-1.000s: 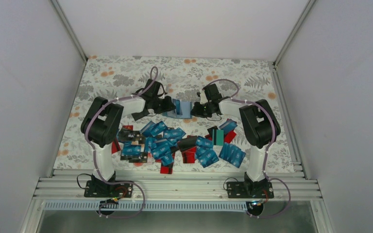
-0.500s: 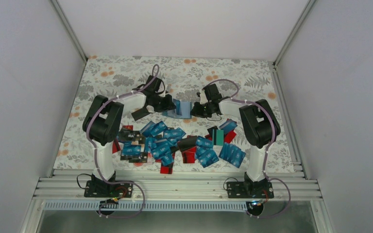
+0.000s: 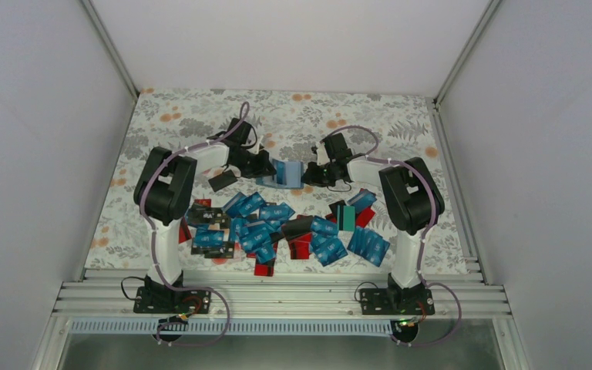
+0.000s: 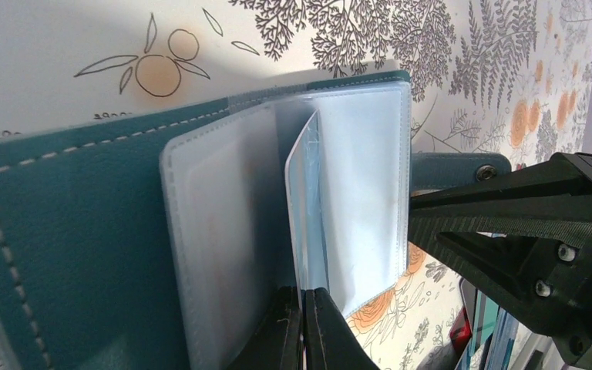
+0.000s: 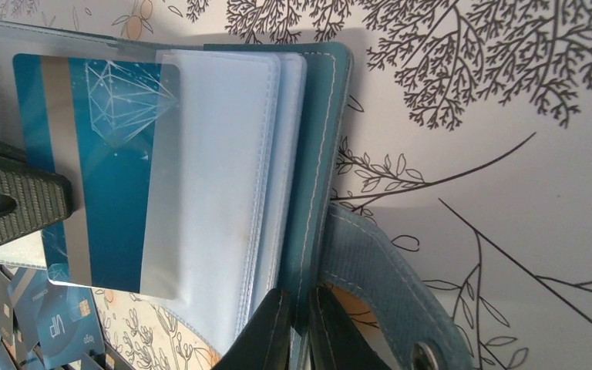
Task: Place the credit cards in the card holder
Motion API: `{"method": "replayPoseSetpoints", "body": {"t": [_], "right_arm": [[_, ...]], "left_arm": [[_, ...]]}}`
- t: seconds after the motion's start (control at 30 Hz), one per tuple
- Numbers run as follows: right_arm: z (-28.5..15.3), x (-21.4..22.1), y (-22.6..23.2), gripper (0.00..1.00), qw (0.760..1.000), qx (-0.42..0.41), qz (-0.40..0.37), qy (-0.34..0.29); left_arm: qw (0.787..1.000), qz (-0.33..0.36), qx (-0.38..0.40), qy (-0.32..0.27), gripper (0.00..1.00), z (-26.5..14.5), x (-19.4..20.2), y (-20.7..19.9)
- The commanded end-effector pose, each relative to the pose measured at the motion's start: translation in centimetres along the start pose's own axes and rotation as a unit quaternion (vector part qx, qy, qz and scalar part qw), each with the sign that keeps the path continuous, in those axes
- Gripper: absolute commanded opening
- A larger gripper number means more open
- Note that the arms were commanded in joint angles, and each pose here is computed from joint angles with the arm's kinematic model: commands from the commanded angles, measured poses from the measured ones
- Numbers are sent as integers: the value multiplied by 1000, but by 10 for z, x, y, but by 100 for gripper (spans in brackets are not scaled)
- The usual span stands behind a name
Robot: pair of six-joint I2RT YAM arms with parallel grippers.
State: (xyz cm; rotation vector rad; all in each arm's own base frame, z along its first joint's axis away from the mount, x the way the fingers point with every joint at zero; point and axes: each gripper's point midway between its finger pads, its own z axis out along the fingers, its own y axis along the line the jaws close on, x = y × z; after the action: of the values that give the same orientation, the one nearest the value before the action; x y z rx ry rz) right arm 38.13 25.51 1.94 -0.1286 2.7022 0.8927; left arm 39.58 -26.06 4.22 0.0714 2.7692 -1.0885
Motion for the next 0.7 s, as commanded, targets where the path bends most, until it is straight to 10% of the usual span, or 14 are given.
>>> {"method": "replayPoseSetpoints", "body": {"t": [0.0, 0.67], "right_arm": [[10, 7, -7, 9, 1000, 3, 0, 16], [11, 6, 0, 9, 1000, -14, -6, 21]], "left_arm": [[999, -6, -3, 33, 2, 12, 14, 11], [999, -3, 18, 51, 3, 31, 15, 2]]}}
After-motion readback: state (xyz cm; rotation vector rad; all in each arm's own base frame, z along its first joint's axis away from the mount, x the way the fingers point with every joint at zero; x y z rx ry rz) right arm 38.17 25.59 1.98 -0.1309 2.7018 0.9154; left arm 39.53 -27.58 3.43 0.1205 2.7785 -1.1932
